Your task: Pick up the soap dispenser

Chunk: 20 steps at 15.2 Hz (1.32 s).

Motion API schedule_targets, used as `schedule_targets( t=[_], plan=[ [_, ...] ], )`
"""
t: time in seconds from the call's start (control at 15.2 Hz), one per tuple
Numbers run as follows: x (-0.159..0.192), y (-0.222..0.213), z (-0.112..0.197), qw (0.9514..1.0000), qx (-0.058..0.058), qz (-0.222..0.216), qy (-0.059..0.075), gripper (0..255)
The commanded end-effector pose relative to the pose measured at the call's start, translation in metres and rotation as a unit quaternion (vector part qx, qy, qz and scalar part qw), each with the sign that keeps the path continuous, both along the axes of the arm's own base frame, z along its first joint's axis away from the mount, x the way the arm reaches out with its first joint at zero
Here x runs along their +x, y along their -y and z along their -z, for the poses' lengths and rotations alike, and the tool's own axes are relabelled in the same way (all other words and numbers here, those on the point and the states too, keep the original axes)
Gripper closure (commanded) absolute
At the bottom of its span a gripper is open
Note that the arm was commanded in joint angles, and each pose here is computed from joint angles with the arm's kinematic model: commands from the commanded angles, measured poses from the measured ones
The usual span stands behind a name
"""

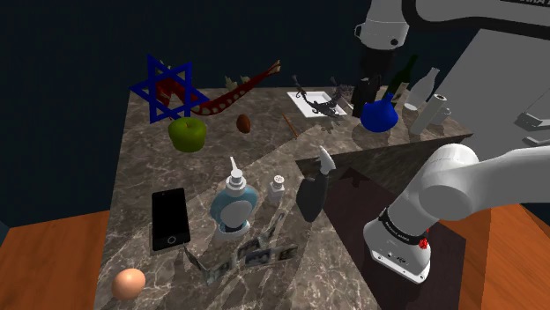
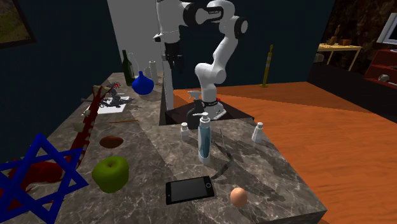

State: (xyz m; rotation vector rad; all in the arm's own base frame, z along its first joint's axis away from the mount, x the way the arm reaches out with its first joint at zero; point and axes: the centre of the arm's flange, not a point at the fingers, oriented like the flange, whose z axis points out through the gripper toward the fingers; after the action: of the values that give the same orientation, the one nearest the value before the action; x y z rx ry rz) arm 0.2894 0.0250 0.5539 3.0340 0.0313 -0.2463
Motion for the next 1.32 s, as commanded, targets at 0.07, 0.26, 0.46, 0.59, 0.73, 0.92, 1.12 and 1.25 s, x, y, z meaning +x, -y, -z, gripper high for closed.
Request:
schedule_targets(
  t=[0.07, 0.26, 0.46, 0.59, 0.73, 0.92, 1.12, 1.25],
  plan=[
    [0.002, -0.012, 0.002, 1.0, 0.001, 0.001, 0.002, 0],
    [0.01, -0.05, 0.01, 1.0, 0.003, 0.002, 0.006, 0],
    [0.017, -0.087, 0.017, 0.9999, 0.005, 0.004, 0.011, 0],
    [0.022, -0.112, 0.021, 0.9999, 0.006, 0.005, 0.014, 0],
    [0.027, -0.136, 0.025, 0.9998, 0.007, 0.006, 0.018, 0],
    [0.035, -0.174, 0.032, 0.9997, 0.009, 0.008, 0.022, 0],
    [0.043, -0.211, 0.038, 0.9995, 0.011, 0.01, 0.027, 0],
    [0.049, -0.236, 0.042, 0.9994, 0.013, 0.011, 0.031, 0]
  ],
)
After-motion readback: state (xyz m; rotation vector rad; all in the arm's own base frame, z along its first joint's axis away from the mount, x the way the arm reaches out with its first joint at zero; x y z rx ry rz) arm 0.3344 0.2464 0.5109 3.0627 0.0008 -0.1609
